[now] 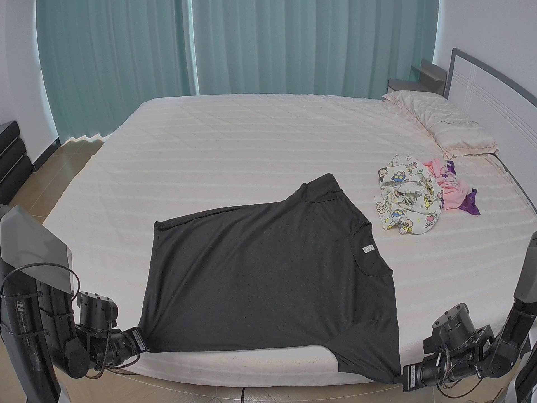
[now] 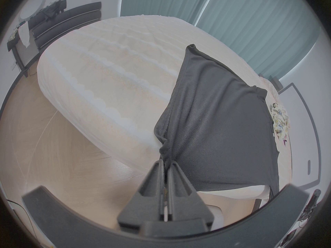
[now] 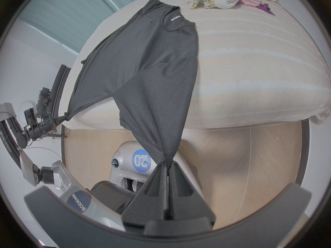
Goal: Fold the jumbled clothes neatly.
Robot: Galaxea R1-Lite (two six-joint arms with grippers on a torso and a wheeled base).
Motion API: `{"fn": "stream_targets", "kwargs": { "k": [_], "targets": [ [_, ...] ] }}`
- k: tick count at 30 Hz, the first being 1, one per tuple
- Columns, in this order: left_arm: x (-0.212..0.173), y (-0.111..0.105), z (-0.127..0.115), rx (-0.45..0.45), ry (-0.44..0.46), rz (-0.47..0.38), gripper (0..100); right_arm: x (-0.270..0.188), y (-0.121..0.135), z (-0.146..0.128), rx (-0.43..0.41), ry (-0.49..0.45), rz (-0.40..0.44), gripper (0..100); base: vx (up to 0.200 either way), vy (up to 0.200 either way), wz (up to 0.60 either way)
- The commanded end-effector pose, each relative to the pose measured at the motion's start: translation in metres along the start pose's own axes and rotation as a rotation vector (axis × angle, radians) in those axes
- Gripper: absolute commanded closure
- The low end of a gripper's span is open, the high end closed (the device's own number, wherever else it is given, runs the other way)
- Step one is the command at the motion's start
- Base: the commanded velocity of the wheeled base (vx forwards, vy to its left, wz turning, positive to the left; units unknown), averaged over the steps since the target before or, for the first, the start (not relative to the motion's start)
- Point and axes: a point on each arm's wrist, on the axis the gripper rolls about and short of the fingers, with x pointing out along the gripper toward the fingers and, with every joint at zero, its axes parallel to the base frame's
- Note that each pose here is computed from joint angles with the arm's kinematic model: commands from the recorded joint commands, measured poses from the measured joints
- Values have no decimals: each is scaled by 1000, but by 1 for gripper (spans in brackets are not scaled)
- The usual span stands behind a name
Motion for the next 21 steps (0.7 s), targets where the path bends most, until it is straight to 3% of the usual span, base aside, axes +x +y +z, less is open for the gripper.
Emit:
{"fn": "stream_targets", "kwargs": {
  "k": [1,9,13,16,21],
  "targets": [
    [-1,2,-6,10,33,20,100,-9,1,-4,-20,-9,14,100,0,0,0],
    [-10,2,-12,47,95,49,100,-11,1,-1,-37,-37,23,100,0,0,0],
    [-17,0,-14,62,115,49,100,-14,3,11,-18,-99,43,100,0,0,0],
    [-18,-1,-12,60,99,39,100,-16,3,20,-1,-139,55,100,0,0,0],
    [-25,-8,0,34,-4,-33,100,-18,12,47,12,-243,93,100,0,0,0]
  ]
}}
